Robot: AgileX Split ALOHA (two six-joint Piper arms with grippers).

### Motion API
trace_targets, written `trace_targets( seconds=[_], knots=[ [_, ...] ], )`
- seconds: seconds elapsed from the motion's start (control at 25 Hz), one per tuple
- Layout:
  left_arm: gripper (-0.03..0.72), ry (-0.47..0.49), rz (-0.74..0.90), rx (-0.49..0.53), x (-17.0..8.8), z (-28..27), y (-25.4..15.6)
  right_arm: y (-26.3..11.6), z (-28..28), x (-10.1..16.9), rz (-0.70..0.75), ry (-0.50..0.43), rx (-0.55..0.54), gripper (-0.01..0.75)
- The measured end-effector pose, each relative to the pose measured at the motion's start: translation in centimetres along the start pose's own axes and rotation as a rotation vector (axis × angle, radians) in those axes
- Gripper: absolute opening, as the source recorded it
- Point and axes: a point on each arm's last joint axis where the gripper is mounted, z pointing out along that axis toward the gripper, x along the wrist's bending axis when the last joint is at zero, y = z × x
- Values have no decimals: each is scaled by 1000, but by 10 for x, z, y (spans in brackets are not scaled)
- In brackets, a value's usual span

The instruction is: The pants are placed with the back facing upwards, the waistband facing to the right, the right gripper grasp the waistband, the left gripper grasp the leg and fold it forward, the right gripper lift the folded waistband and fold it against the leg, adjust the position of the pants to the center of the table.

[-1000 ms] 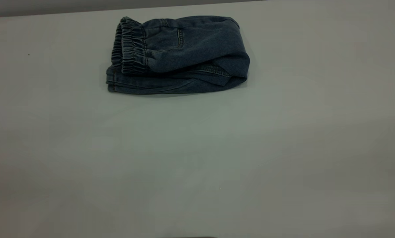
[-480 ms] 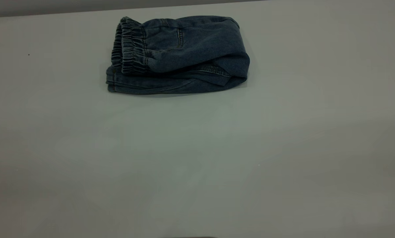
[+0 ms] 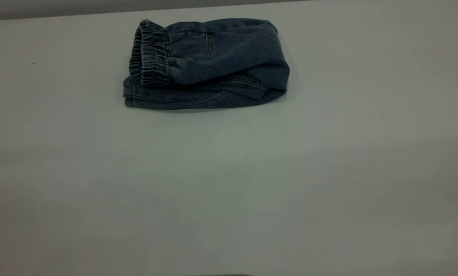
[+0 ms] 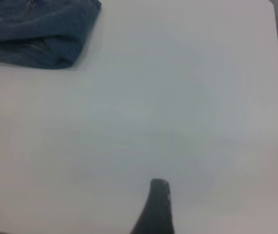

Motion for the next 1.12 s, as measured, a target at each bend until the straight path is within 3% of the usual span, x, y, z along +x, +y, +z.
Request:
trace_targets(
  seconds=[0.2, 0.56, 1.12],
  knots=[
    [375, 34, -25, -96, 0, -12, -10, 0, 0, 0, 0, 0, 0, 586],
    [375, 34, -25, -98, 0, -13, -10, 0, 1, 0, 33, -53, -2, 586],
    [375, 35, -23, -97, 0, -13, -10, 0, 1, 0, 35, -62, -2, 586]
  ],
)
